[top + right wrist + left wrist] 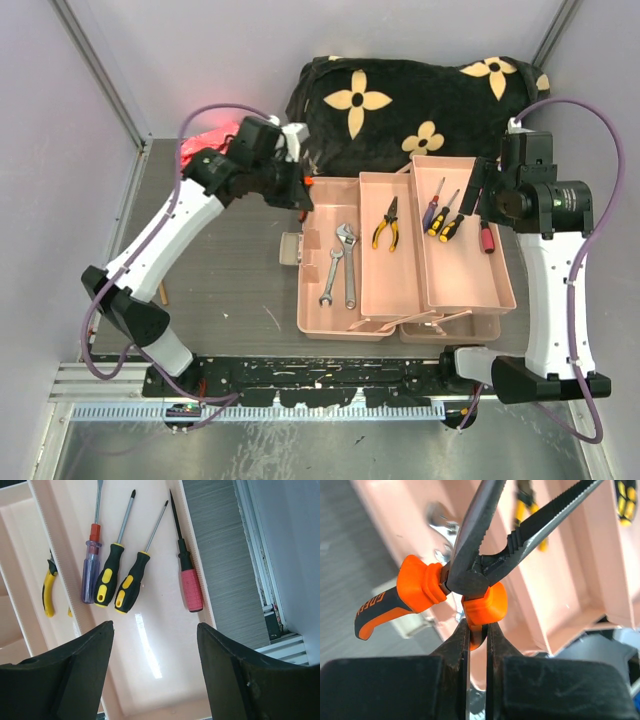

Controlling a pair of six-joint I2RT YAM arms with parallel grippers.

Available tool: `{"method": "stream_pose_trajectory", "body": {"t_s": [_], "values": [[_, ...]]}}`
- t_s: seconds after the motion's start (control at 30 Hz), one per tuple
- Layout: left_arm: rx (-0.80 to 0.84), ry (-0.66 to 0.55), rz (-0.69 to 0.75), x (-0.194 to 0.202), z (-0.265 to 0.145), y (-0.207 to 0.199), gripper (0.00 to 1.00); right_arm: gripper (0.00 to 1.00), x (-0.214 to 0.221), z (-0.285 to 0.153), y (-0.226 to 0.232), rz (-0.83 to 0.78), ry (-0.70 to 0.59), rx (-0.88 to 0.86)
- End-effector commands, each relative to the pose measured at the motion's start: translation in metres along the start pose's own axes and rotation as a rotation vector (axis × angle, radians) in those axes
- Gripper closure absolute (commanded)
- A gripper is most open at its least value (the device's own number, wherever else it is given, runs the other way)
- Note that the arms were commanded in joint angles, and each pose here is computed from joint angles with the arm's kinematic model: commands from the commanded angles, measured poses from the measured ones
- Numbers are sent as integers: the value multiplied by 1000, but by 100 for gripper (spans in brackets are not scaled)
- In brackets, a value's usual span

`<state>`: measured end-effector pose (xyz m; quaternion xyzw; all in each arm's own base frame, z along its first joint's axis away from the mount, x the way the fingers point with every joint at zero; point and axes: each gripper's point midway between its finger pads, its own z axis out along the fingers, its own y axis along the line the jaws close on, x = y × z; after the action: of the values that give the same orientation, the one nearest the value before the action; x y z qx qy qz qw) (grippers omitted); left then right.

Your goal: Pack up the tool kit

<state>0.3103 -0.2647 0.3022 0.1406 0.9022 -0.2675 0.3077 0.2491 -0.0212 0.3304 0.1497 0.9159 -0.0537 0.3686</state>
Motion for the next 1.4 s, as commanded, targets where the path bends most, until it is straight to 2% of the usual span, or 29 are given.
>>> {"method": "stream_pose_trajectory", "body": {"t_s": [0.0, 0.2, 0.3, 0.4, 0.57, 0.87, 1.1, 1.37], "values": [[206, 17, -35, 3, 5, -67, 100, 27, -10, -20, -4, 44, -96, -14], [394, 42, -18, 23, 10, -146, 100, 27, 8, -21, -8, 57, -75, -8], [438, 104, -44, 40, 19, -169, 100, 27, 9, -22, -10, 56, -75, -2], [493, 183, -137, 56, 30, -186, 100, 27, 7, -23, -11, 50, -73, 4], [578, 269, -173, 74, 40, -217, 100, 27, 8, -22, -12, 47, -66, 9], [541, 402, -238, 113, 79, -215, 100, 27, 15, -20, -15, 44, -55, 25], [534, 456, -242, 133, 90, -219, 100, 27, 25, -16, -17, 48, -41, 28], [508, 574, -233, 181, 101, -223, 100, 27, 29, -20, -18, 49, -46, 26]]}}
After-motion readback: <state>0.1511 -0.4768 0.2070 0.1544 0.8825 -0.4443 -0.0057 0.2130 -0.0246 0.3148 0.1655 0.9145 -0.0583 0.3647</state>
